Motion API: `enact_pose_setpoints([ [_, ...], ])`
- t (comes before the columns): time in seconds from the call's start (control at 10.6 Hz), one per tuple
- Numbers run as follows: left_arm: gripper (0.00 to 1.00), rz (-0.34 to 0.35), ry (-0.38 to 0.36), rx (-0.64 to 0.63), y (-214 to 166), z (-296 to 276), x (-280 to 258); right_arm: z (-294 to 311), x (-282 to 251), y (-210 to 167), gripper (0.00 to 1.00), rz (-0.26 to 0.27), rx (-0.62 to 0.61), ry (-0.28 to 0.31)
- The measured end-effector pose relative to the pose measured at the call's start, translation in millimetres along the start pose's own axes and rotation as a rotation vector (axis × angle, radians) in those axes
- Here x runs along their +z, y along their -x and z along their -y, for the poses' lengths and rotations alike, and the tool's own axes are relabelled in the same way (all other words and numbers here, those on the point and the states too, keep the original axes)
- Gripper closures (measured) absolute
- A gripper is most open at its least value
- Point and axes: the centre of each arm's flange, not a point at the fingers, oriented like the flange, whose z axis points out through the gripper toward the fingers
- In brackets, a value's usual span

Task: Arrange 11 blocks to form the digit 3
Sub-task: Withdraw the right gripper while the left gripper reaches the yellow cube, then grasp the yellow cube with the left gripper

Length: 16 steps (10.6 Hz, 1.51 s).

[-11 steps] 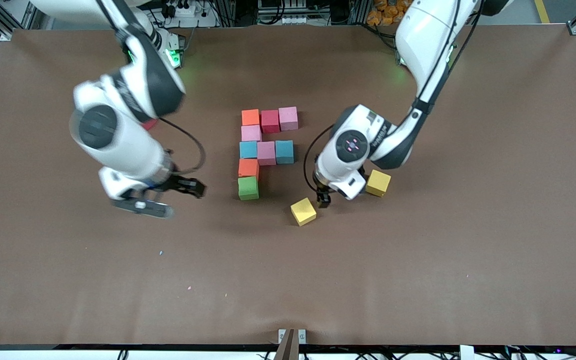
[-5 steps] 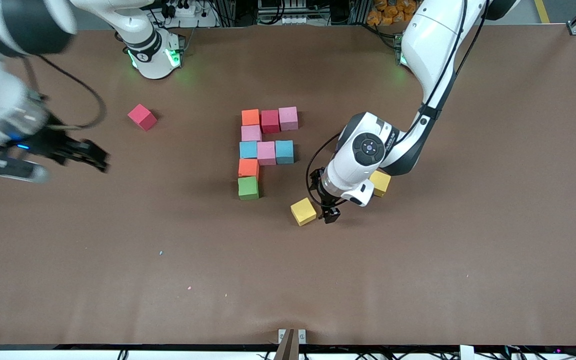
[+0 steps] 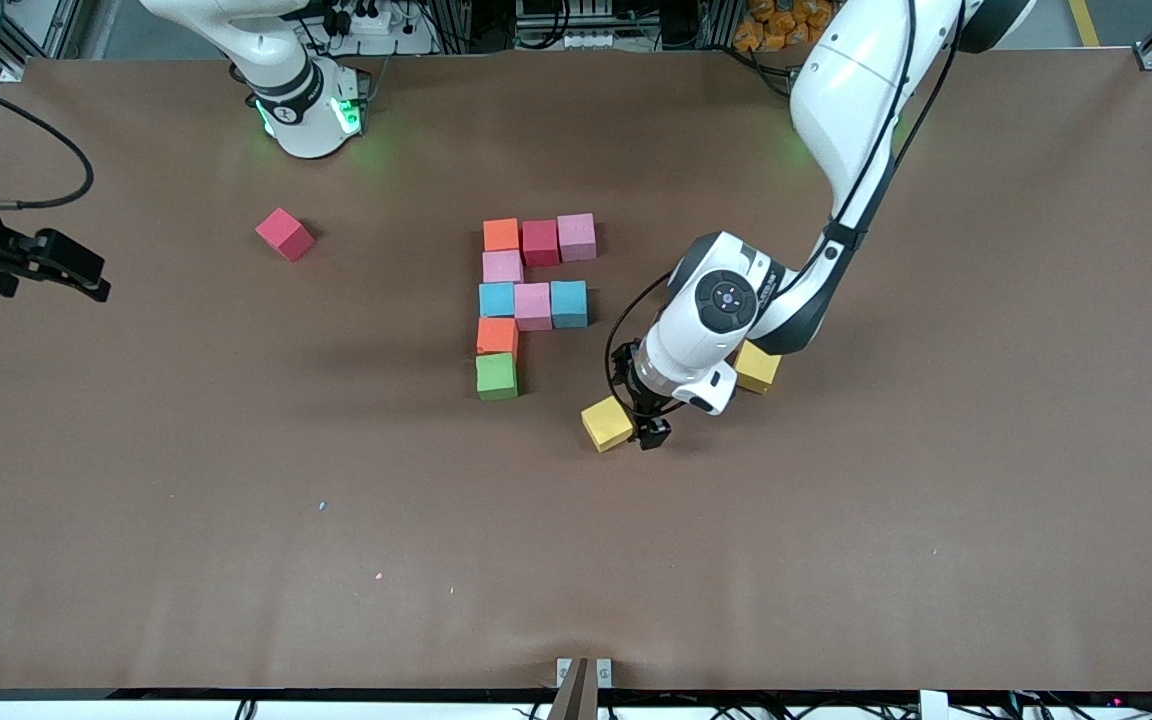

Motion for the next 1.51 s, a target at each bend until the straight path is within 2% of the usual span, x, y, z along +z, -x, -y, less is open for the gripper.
enact_pose_setpoints([
  [0.47,0.0,0.014,-0.001,-0.018,8,27,37,-14,-9,7,0.0,0.024,-0.092,-0.03],
  [0.85,0.01,0.017,0.002,-0.017,9,29,40,-1,-8,6,0.0,0.021,-0.124,-0.062],
  [1.04,0.24,0.017,0.005,-0.022,7,25,39,10,-7,6,0.0,0.018,-0.142,-0.075],
  [1.13,0.39,0.019,0.007,-0.023,7,24,38,13,-7,6,0.0,0.019,-0.148,-0.075],
  [1.51,0.46,0.058,0.031,0.005,23,15,26,14,-6,6,0.0,0.024,-0.15,-0.074],
])
